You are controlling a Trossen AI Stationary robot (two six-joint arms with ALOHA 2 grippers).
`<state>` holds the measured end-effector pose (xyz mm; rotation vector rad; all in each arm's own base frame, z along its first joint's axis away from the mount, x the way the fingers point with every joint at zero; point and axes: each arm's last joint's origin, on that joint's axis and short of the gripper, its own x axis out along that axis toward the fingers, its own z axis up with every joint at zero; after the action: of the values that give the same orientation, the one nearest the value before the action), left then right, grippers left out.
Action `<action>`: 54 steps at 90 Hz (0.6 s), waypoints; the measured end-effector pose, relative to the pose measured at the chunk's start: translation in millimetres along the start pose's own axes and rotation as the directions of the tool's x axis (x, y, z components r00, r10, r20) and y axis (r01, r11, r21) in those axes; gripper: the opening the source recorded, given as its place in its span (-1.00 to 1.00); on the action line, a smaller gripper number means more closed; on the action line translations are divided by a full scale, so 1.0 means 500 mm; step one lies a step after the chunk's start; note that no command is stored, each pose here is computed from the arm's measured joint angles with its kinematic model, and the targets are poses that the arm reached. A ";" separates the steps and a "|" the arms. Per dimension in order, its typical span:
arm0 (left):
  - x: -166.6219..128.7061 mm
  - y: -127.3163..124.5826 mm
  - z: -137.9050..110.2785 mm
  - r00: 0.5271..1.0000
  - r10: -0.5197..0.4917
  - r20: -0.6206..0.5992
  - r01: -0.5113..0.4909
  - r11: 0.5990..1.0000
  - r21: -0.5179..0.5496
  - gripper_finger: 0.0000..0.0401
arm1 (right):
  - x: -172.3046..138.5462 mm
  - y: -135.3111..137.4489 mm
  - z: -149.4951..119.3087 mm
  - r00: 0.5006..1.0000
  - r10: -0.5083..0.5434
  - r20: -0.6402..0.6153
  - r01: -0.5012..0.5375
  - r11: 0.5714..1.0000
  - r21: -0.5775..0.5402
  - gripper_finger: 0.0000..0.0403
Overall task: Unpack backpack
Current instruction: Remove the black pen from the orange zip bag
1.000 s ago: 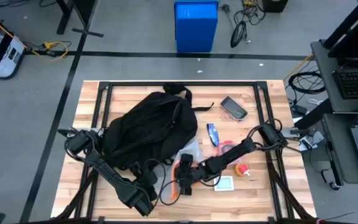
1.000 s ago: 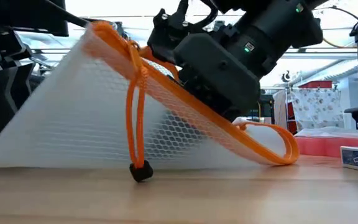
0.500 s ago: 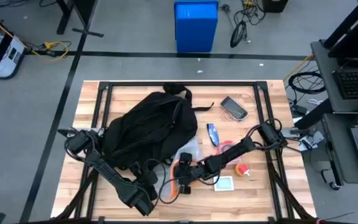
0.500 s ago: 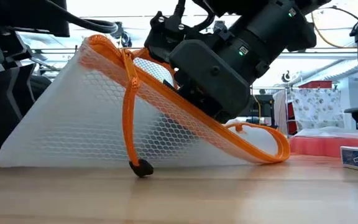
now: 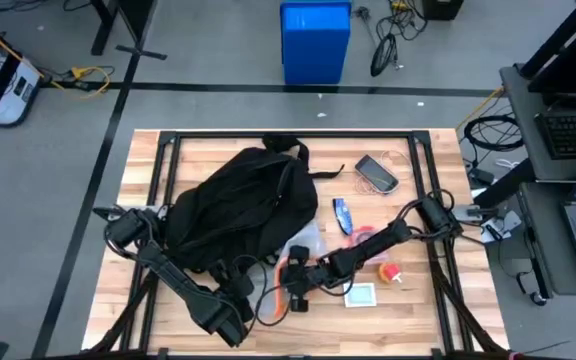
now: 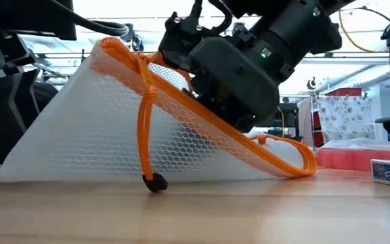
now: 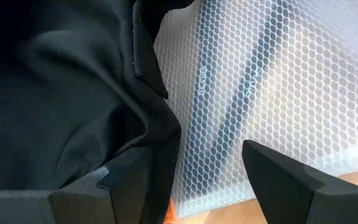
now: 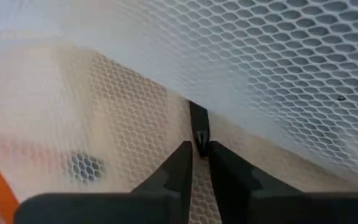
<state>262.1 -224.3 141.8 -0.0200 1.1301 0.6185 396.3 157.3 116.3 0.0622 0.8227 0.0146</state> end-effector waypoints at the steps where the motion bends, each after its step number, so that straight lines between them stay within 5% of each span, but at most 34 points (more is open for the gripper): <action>1: 0.000 0.000 0.000 1.000 0.000 0.000 0.000 1.000 0.000 0.20 | -0.002 0.000 0.000 1.000 -0.002 -0.005 0.002 1.000 0.001 -0.83; 39: 0.000 0.000 0.000 1.000 0.001 0.000 -0.001 1.000 0.004 0.20 | -0.063 0.018 0.020 0.999 0.034 -0.021 -0.033 0.999 0.015 -0.88; 54: 0.000 0.000 0.000 1.000 0.002 0.001 -0.002 1.000 0.004 0.20 | -0.056 0.026 0.017 0.999 0.045 -0.004 -0.045 0.998 -0.041 -0.66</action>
<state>261.9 -224.2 141.9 -0.0149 1.1303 0.6183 383.5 168.9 143.5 0.0417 0.8240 0.0737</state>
